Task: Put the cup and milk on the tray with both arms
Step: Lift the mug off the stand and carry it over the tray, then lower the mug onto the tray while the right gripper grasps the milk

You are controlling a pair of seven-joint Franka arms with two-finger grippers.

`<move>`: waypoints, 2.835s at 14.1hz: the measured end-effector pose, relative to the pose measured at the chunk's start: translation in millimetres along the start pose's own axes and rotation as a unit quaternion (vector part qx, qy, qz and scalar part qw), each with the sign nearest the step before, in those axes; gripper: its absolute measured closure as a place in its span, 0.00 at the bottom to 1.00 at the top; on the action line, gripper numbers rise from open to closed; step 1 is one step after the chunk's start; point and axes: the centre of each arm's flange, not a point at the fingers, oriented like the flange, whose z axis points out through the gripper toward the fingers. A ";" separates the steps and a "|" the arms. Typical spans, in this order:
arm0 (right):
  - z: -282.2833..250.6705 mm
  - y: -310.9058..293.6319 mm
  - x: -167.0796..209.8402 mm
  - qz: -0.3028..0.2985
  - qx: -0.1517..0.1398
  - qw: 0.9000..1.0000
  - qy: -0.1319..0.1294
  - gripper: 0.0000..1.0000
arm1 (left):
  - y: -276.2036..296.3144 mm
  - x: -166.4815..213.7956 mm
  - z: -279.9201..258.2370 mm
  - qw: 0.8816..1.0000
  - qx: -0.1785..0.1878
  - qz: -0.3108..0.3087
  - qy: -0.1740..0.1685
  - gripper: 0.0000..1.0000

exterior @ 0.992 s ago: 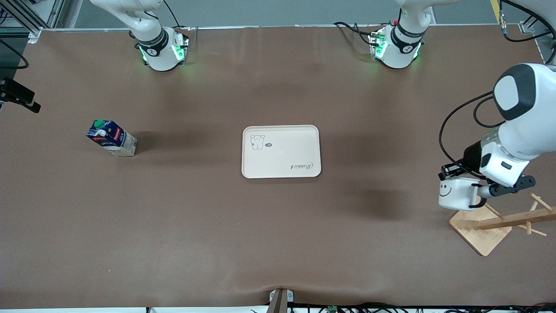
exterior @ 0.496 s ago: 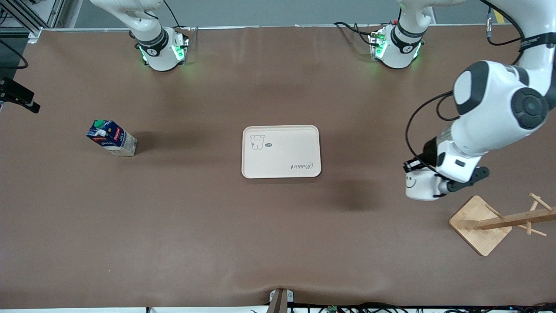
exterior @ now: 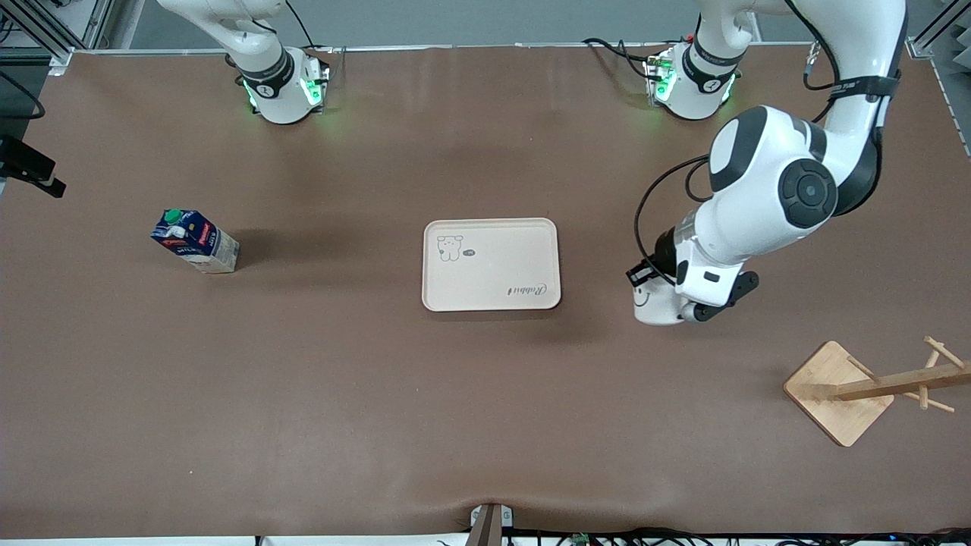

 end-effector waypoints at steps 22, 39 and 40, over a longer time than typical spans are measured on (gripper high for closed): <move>170.0 66.6 44.2 0.059 0.018 0.984 -0.168 0.00 | 37.4 -25.8 148.3 0.892 -0.060 -0.329 -0.304 0.93; 274.1 49.8 -13.9 0.073 0.044 0.982 -0.168 0.00 | -8.0 27.3 252.7 0.773 -0.068 -0.478 -0.412 0.93; 274.1 45.5 -20.0 0.074 0.044 0.981 -0.172 0.00 | -9.2 27.9 255.8 0.770 -0.068 -0.481 -0.414 0.93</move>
